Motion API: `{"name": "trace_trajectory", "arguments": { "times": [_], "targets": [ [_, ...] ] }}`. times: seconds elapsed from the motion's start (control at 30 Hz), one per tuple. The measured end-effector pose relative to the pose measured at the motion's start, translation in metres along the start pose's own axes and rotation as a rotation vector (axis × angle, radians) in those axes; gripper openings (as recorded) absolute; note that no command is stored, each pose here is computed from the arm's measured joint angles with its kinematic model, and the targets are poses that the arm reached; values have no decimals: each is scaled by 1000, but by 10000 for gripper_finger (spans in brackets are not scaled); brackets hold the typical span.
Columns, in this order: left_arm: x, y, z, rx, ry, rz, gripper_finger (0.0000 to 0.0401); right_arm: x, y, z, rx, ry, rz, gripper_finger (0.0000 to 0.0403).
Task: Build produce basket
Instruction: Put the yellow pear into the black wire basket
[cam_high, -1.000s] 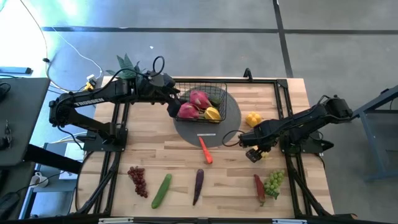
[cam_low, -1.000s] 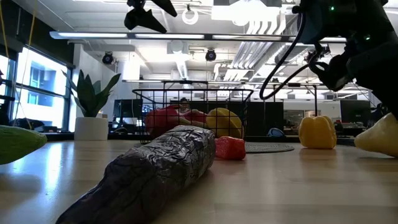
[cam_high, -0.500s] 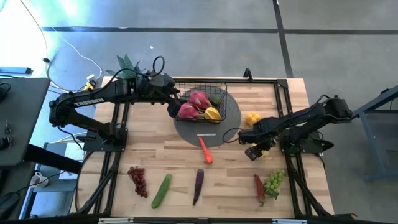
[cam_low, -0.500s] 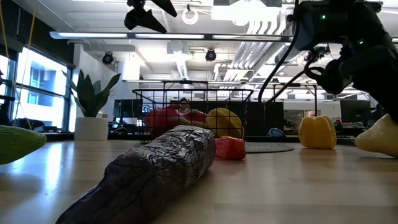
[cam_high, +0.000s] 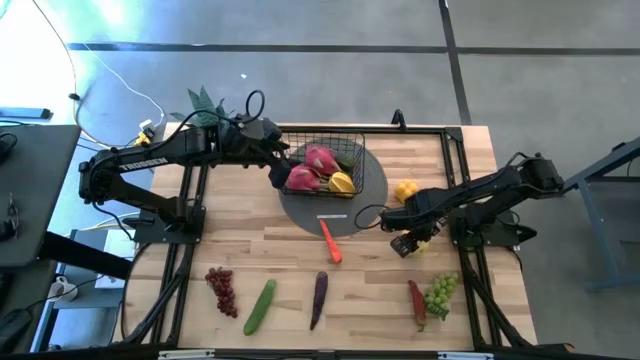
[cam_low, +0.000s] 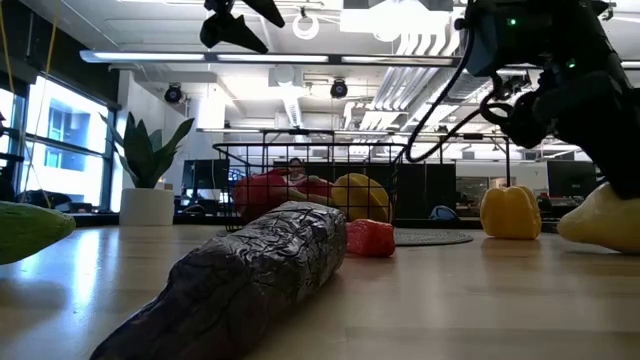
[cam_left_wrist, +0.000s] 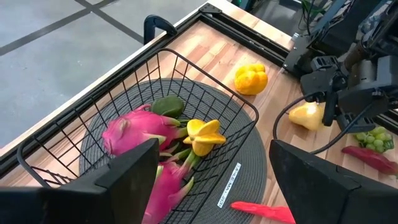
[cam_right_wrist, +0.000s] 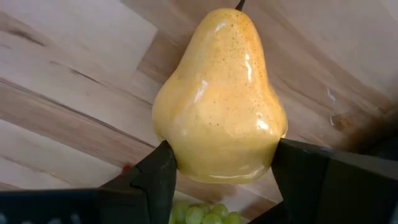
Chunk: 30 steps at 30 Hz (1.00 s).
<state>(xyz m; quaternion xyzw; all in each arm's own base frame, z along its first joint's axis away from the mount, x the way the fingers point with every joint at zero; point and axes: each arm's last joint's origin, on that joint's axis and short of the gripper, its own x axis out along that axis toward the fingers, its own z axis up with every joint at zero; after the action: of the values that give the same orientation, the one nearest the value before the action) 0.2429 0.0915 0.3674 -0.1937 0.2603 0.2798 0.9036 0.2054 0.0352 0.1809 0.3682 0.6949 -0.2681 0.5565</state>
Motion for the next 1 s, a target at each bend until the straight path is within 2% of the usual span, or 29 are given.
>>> {"name": "trace_trajectory", "arguments": {
  "times": [0.5, 1.0],
  "targets": [
    [0, 0, 0, 18, 0, 0, 294, -24, 15, 2, -17, -60, 69, 197],
    [1, 10, 3, 30, -7, 32, 294, -79, 37, 10, -24, -307, 185, 195]
  ]
}}
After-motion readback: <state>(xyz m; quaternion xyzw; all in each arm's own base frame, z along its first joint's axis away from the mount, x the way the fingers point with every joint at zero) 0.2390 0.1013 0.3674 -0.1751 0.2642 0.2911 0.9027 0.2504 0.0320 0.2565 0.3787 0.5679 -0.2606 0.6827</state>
